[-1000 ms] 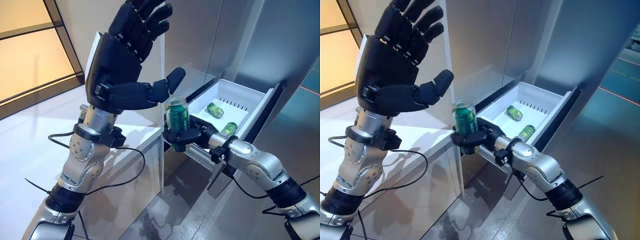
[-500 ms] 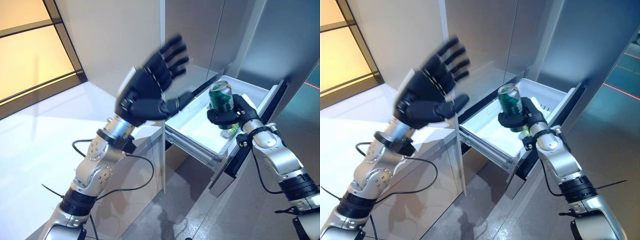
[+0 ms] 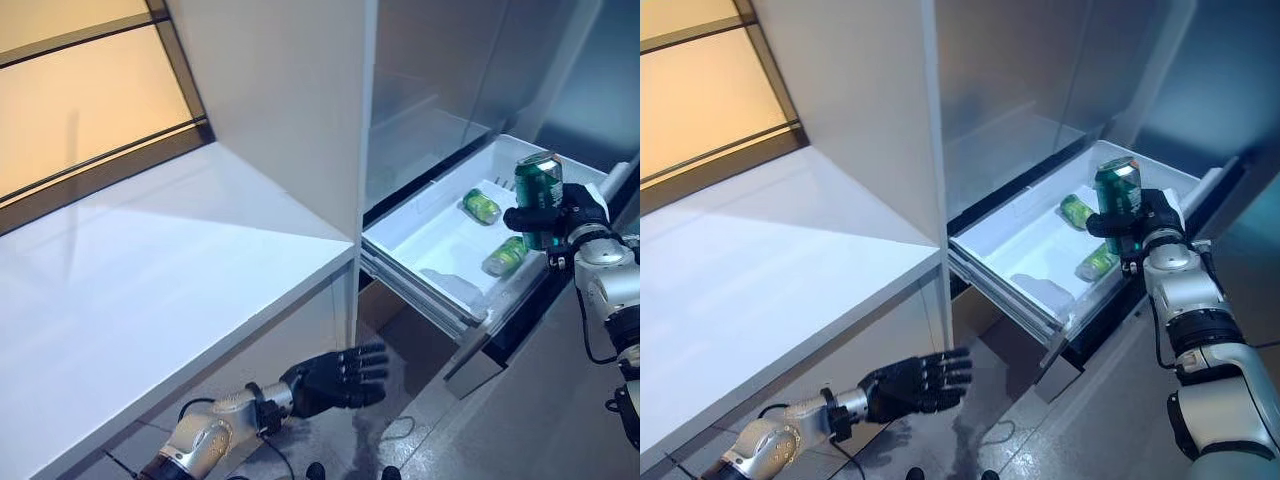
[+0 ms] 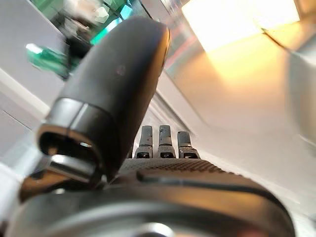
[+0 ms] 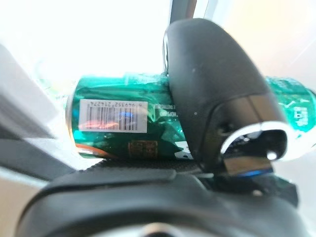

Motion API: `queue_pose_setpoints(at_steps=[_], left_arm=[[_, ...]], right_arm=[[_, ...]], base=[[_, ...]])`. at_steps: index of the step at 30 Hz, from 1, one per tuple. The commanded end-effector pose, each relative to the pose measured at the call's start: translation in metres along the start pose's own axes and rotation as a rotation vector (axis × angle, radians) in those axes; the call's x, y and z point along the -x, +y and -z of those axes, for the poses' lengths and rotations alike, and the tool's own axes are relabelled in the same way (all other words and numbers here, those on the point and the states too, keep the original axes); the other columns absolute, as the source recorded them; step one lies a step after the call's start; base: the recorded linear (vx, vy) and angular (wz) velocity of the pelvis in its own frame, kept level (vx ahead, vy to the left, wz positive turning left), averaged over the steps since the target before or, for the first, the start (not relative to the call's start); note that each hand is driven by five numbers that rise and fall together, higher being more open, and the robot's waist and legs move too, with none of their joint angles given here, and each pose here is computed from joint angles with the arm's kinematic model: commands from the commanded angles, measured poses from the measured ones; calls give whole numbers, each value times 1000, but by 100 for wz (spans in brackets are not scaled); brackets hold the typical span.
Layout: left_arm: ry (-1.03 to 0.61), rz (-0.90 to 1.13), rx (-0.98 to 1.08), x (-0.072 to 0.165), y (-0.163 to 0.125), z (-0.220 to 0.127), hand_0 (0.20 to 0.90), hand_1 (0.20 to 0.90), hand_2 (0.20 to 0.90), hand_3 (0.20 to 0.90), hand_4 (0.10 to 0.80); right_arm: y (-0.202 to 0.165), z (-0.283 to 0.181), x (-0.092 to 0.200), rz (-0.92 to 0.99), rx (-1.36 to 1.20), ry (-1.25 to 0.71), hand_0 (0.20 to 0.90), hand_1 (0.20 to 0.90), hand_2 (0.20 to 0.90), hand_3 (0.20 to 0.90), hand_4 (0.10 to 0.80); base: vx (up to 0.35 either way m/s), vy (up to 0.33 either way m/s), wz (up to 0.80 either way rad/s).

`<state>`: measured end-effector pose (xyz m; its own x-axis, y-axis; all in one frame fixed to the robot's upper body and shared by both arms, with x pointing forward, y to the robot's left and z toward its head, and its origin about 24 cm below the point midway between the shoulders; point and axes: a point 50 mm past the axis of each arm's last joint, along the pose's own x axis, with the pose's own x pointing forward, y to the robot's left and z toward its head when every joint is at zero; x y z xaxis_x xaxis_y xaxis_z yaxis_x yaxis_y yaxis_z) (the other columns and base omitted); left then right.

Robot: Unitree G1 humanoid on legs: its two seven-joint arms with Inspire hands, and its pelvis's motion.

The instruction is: Put drinks into fridge and close the fridge

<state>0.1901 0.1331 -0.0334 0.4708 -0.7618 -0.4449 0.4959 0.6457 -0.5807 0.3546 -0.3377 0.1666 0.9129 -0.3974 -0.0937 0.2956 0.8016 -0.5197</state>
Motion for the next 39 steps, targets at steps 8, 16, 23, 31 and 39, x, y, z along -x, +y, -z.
queue_pose_setpoints(at_steps=[8, 16, 23, 31, 39], left_arm=[[223, -386, -311, 17, 64, 61, 900, 900, 900, 900, 800], [297, -706, -361, 34, 102, 65, 900, 900, 900, 900, 800], [232, -827, -249, 48, 113, 59, 900, 900, 900, 900, 800], [193, -808, -258, 51, 113, 56, 900, 900, 900, 900, 800], [181, -757, -311, 42, 109, 47, 900, 900, 900, 900, 800]], right_arm=[[-36, -129, 2, 84, -3, -391, 300, 300, 300, 200, 100], [-14, -108, -10, -47, 124, -187, 300, 300, 300, 200, 100], [-14, -68, -16, -149, 240, 14, 300, 300, 300, 200, 100], [-24, -49, -15, -197, 374, 155, 300, 300, 300, 200, 100], [-22, -44, -14, -232, 415, 205, 900, 900, 900, 900, 800]], base=[[8, -74, 10], [-146, -41, 9], [-31, 22, 2], [-45, 18, 1], [0, 0, 0]])
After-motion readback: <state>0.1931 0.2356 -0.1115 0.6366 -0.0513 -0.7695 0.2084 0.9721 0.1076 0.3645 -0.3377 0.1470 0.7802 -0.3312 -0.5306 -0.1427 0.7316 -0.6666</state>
